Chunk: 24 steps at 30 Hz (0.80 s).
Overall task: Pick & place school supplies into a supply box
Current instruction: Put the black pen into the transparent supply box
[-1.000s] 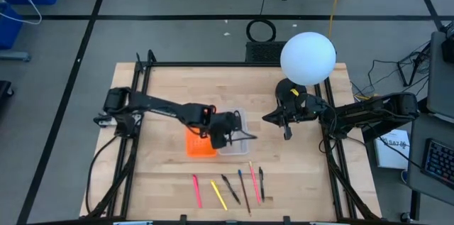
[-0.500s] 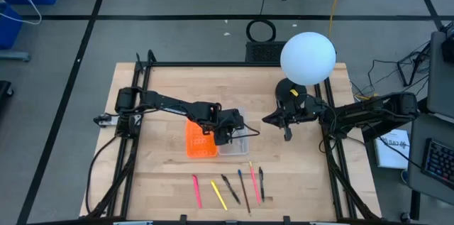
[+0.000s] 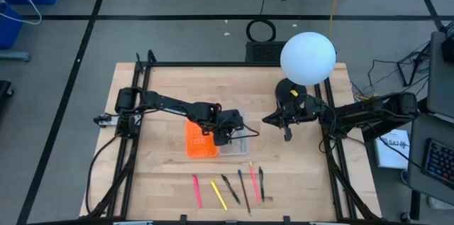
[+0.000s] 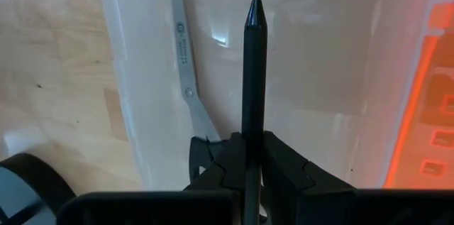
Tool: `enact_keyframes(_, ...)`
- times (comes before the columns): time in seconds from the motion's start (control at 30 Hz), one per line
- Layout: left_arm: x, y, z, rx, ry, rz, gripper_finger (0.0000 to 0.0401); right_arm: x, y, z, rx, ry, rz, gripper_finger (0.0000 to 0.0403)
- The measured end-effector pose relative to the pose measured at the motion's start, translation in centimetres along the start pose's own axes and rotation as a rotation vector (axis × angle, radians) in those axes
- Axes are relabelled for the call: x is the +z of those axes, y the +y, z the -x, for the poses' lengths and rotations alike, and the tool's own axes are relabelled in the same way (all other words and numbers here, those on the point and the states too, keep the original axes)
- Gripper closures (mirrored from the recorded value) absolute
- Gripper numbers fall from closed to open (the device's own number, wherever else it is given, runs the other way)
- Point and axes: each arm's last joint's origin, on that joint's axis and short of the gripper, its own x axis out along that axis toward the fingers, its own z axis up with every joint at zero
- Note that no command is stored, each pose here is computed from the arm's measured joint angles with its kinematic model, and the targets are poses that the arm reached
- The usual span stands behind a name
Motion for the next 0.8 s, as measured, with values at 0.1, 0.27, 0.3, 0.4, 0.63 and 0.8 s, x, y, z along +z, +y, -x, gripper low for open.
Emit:
enact_keyframes(0.1,-0.01,-0.01,0.0,-0.002,-0.012,-0.003,0.037,0.02,0.0,0.0,0.0,-0.001,0.003,0.0403)
enact_keyframes(0.27,-0.03,-0.01,0.0,-0.002,-0.016,-0.011,0.0372,0.09,0.01,0.0,0.001,-0.009,0.007,0.0403)
enact_keyframes(0.3,-0.06,-0.01,-0.02,-0.002,-0.015,-0.011,0.0372,0.1,0.02,0.0,0.001,-0.01,0.009,0.0403)
enact_keyframes(0.4,-0.17,-0.01,-0.02,-0.002,-0.014,-0.01,0.037,0.1,0.01,0.0,0.001,-0.01,0.01,0.0403)
enact_keyframes(0.63,-0.23,-0.09,-0.04,-0.011,-0.021,-0.008,0.0371,0.03,0.0,0.0,0.0,-0.003,0.008,0.0403)
enact_keyframes(0.8,-0.24,-0.09,-0.04,-0.011,-0.056,-0.006,0.0372,-0.08,-0.01,0.0,-0.002,0.008,0.005,0.0403)
